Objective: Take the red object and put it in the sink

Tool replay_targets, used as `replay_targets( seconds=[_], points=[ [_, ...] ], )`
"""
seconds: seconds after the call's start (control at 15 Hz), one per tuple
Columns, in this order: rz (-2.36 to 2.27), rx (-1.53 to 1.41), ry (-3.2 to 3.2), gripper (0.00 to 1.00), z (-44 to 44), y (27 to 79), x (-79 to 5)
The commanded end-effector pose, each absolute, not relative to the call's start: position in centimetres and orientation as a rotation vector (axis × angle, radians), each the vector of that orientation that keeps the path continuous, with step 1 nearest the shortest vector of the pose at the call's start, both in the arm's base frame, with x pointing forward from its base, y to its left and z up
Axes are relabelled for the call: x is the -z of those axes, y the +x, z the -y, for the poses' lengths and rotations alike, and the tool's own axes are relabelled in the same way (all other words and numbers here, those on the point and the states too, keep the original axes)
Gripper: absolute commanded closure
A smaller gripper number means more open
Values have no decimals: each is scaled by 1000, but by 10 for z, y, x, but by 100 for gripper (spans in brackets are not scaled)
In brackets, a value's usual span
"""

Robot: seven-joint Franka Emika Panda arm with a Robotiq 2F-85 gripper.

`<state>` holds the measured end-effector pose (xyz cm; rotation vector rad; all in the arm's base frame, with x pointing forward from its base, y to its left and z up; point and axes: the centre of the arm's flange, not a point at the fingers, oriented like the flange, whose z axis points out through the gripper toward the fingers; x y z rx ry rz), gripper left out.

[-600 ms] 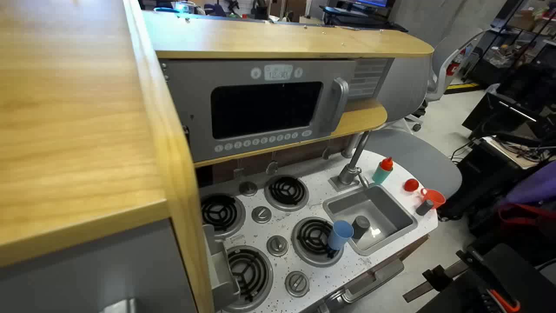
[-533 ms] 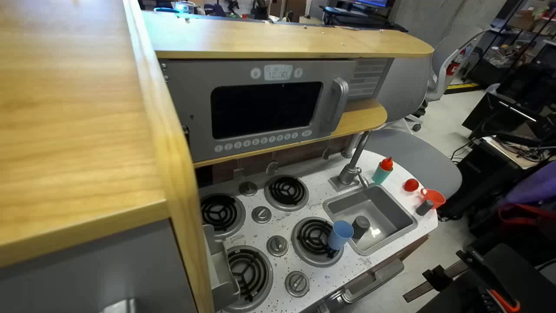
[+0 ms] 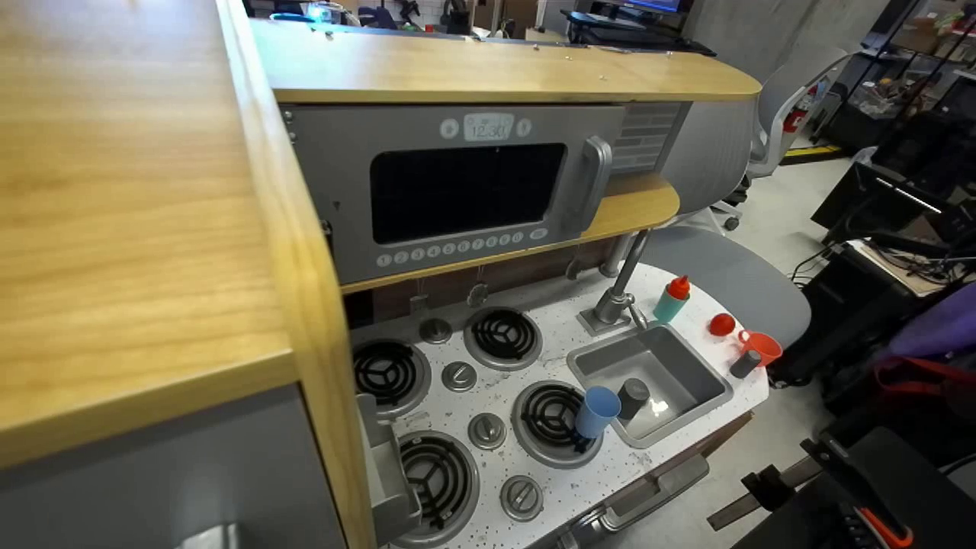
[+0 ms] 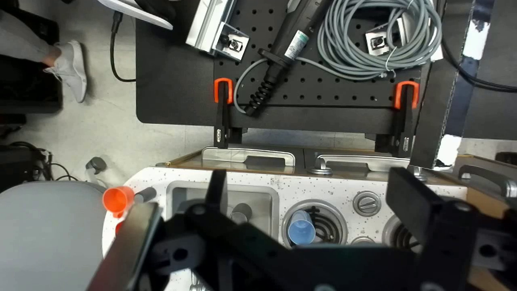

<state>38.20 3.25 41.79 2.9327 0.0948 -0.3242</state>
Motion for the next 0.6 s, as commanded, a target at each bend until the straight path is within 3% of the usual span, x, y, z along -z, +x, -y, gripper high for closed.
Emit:
replay_targets(
  seconds=[0.0, 0.53],
  points=[
    [-97, 323, 2931, 0, -30, 385, -419],
    [-147, 136, 3018, 0, 83, 422, -429]
  ],
)
